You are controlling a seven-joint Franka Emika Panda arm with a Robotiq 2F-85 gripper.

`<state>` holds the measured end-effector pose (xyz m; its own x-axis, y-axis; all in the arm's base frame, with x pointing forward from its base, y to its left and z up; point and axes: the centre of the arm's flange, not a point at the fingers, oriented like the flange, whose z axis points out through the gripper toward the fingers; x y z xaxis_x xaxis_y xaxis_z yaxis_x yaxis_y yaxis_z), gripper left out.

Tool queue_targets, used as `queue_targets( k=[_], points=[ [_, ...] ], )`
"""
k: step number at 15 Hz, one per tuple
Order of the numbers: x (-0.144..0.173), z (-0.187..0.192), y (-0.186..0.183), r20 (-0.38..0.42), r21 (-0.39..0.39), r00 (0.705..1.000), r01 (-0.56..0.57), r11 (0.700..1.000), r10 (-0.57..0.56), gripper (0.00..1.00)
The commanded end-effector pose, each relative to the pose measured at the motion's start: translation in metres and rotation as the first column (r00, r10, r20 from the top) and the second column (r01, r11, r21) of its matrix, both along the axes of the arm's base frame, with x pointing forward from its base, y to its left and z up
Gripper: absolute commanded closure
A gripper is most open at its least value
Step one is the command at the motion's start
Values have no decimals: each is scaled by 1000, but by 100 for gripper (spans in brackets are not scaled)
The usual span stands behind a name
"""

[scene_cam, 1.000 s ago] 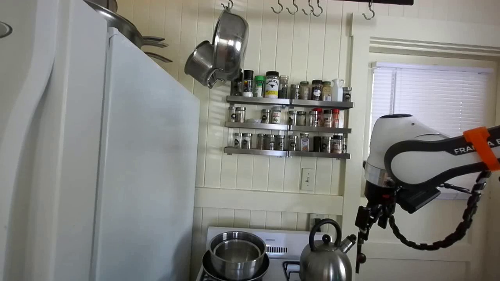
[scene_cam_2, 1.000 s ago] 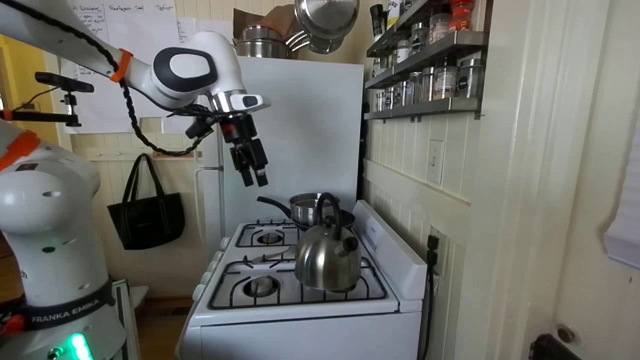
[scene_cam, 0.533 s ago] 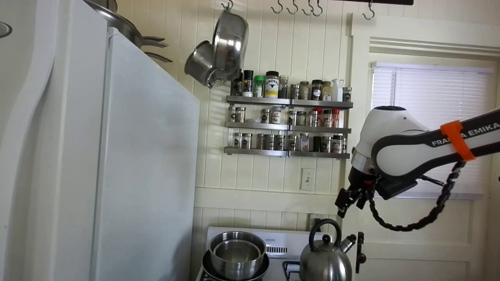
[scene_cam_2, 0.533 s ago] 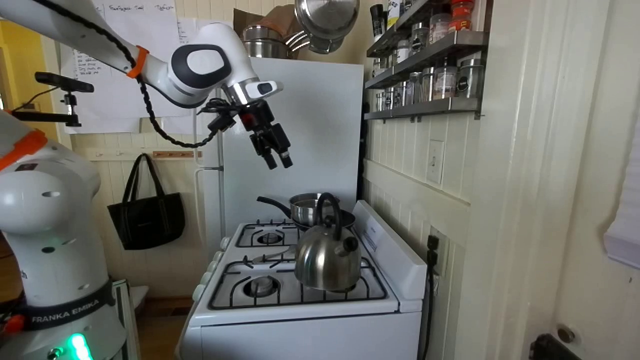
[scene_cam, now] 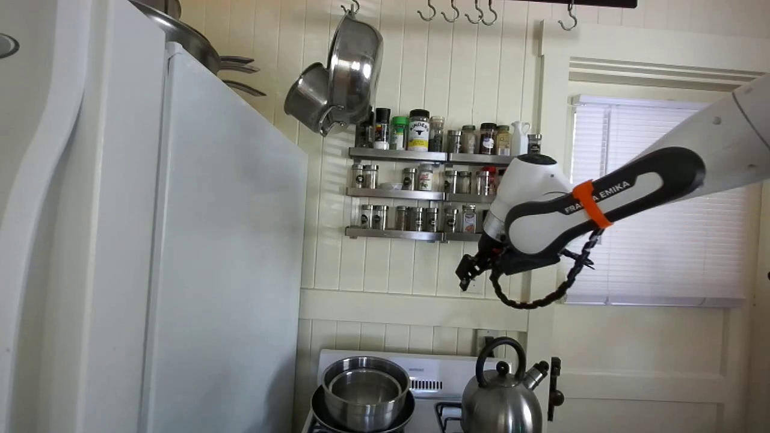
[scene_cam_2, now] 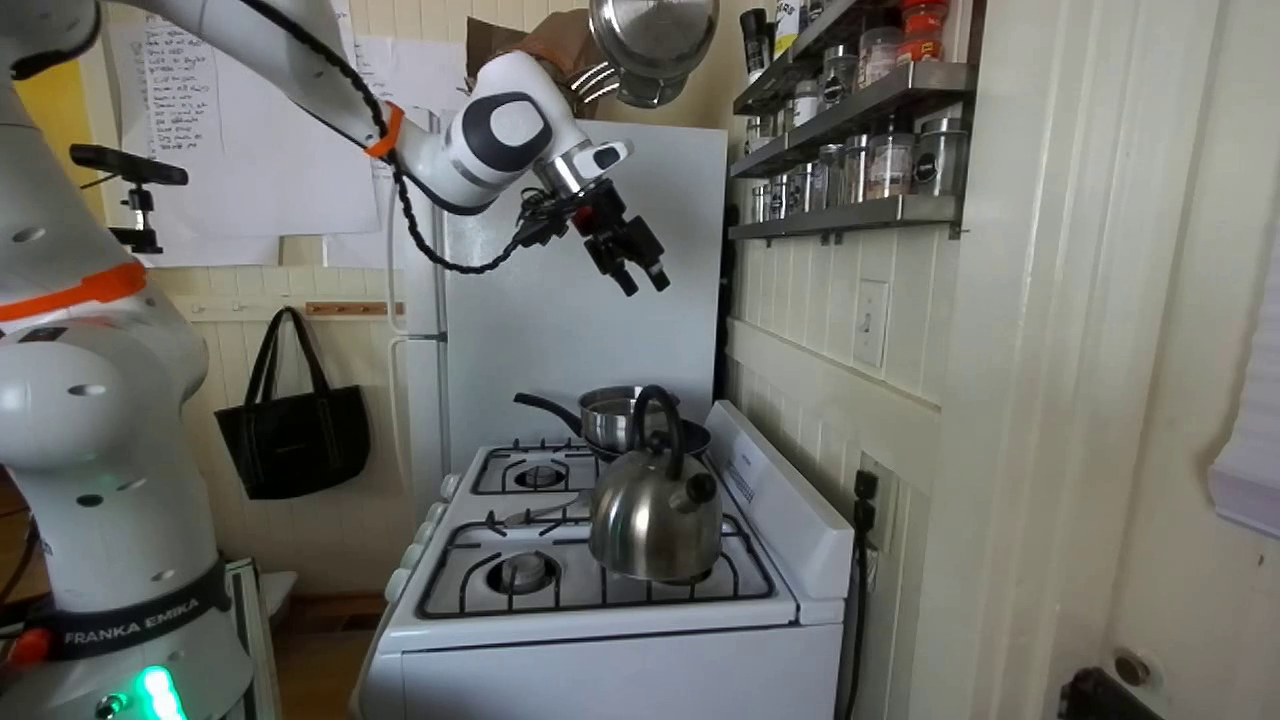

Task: Remove one glass jar from the bottom shelf and put it on the stovetop.

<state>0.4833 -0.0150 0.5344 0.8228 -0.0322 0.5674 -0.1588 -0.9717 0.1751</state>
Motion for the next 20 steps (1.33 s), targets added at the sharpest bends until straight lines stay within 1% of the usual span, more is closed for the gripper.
queue_targets(
  k=[1, 3, 6, 9, 10, 13, 18, 20],
  points=[
    [70, 31, 10, 89, 13, 988, 124, 992, -125, 0],
    [92, 53, 16, 130, 43, 978, 161, 986, -165, 0],
    [123, 75, 23, 238, 64, 962, 125, 990, -137, 0],
    [152, 89, 25, 310, 84, 939, 125, 989, -145, 0],
    [118, 86, 21, 265, 70, 954, 123, 990, -137, 0],
    [137, 88, 20, 287, 79, 948, 119, 990, -137, 0],
    [143, 89, 18, 300, 87, 943, 122, 989, -143, 0],
    [159, 93, 18, 305, 81, 937, 154, 985, -172, 0]
  ],
)
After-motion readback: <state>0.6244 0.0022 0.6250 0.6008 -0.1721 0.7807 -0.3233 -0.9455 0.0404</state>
